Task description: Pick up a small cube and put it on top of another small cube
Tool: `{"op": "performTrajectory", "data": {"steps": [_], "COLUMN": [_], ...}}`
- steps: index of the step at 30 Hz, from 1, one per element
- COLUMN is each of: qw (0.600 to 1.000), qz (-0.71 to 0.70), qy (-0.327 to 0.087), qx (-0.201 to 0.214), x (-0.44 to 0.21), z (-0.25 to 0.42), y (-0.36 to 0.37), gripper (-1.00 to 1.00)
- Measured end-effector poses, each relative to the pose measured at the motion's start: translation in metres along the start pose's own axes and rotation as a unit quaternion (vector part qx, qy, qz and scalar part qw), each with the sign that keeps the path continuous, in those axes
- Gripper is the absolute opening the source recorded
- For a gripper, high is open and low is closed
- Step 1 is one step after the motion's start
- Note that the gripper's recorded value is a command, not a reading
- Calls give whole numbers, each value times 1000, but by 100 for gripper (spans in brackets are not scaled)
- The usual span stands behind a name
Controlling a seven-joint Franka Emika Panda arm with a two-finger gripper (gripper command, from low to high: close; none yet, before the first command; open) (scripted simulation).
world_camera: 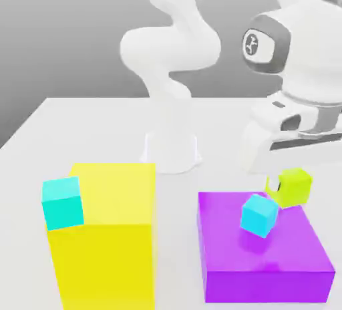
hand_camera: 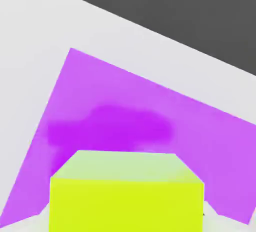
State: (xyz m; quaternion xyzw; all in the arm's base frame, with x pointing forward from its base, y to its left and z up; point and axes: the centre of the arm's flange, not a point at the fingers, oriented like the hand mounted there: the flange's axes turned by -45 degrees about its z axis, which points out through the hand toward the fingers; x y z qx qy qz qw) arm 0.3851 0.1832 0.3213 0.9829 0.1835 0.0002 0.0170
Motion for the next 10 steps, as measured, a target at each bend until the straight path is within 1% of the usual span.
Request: {"op": "performTrajectory", "data": {"steps": [2,6,7,10], "qw": [1000,1000,1000,1000], "qz": [5,7,7,7], "qy": [2,3,3,3], "qx": [14,17,17,17], "x": [-13,-17,-18,-18], "z": [0,46,54,54], "y": [6,7,7,7], "gripper": [-100,-100,100,100]}}
